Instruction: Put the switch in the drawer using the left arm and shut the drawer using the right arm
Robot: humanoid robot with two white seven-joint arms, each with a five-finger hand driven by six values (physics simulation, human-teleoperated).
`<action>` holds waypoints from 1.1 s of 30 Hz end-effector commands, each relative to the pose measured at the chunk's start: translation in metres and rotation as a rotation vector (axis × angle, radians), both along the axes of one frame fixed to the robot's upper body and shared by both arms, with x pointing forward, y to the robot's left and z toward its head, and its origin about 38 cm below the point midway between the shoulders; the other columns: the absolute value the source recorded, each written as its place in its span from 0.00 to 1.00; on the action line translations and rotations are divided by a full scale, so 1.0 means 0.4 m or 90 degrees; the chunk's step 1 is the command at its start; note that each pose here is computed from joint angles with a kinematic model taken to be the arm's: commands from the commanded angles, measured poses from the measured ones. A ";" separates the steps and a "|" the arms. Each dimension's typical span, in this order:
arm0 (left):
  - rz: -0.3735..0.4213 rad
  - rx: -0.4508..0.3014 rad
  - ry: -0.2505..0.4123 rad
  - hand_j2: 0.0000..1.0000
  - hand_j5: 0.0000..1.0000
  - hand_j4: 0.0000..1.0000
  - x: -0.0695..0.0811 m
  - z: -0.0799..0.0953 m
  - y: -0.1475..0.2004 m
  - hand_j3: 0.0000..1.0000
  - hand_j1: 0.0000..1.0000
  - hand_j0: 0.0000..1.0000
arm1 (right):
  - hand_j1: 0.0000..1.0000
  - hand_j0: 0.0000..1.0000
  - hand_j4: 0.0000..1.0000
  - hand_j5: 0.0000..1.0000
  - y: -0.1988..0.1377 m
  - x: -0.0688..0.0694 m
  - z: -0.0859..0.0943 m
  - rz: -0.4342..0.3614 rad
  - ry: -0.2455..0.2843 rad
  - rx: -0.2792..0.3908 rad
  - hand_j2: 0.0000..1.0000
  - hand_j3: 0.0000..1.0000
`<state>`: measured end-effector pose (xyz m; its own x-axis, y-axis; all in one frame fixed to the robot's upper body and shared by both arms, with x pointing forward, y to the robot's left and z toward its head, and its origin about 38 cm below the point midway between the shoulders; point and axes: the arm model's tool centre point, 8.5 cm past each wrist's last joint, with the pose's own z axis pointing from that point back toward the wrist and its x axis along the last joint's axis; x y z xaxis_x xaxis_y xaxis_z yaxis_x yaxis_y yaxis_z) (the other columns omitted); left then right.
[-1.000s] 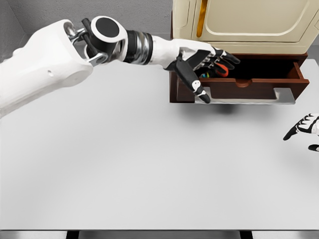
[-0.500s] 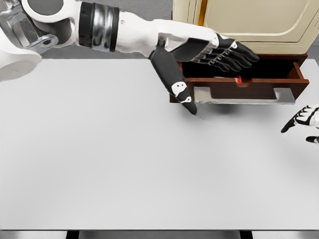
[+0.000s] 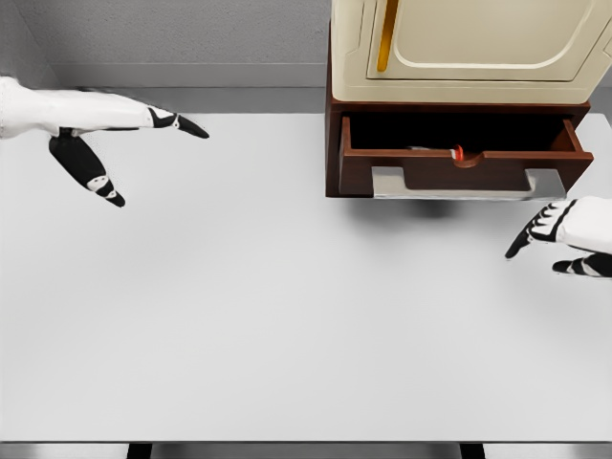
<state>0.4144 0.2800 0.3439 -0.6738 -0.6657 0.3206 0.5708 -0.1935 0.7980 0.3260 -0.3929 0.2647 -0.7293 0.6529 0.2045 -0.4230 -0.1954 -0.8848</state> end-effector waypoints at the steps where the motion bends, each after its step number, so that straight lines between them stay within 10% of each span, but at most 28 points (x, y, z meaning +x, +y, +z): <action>1: -0.119 0.060 -0.037 1.00 1.00 1.00 -0.034 -0.046 -0.021 1.00 1.00 1.00 | 0.69 0.69 0.69 0.69 0.003 -0.001 -0.006 0.000 0.007 0.005 0.69 0.69; 3: -0.282 0.169 -0.126 1.00 1.00 1.00 -0.069 -0.066 -0.019 1.00 1.00 1.00 | 0.69 0.69 0.69 0.69 0.004 0.001 -0.003 0.001 0.004 0.006 0.69 0.69; 33: -0.269 0.190 -0.121 1.00 1.00 1.00 -0.061 -0.051 0.003 1.00 1.00 1.00 | 0.69 0.69 0.69 0.69 0.001 0.124 -0.029 -0.032 0.002 0.037 0.69 0.69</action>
<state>0.3896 0.2815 0.3226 -0.9303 -0.3669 0.0049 0.2449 -0.6108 0.7530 0.3767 -0.3909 0.2670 -0.7105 0.6695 0.2166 -0.3999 -0.1310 -0.9072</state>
